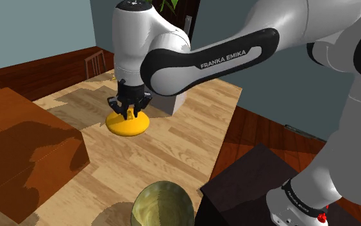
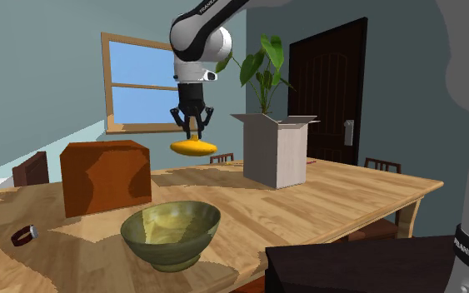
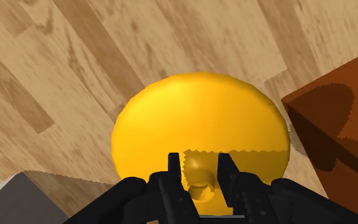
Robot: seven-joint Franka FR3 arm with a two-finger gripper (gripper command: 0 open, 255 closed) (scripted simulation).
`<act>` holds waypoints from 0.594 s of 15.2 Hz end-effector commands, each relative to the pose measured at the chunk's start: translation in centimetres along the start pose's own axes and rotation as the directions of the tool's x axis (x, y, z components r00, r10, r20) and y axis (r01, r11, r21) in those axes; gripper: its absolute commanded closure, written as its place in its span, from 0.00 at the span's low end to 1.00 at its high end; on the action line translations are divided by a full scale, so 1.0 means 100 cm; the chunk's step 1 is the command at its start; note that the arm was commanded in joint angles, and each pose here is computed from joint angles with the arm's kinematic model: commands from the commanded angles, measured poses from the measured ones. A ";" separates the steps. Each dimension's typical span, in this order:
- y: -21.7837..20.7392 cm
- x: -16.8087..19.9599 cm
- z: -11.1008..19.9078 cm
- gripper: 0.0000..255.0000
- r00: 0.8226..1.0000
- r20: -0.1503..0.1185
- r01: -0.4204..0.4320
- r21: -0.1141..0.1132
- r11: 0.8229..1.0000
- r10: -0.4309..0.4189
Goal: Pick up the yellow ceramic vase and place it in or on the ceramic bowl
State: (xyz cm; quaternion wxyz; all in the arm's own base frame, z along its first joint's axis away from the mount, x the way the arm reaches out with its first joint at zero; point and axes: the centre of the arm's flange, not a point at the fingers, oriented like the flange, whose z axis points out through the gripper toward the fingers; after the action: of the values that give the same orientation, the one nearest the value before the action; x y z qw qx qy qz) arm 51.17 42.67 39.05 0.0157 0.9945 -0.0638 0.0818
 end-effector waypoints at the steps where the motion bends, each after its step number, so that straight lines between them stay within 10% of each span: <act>1: 0.000 -0.012 -0.007 1.00 1.000 0.000 0.000 0.000 1.000 0.000; 9: 0.004 -0.113 -0.038 1.00 1.000 0.000 0.000 0.000 1.000 0.000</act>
State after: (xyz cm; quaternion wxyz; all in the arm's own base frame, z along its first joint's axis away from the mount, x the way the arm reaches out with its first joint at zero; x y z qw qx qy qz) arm 40.66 43.76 40.58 0.0156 0.9945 -0.0632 0.0817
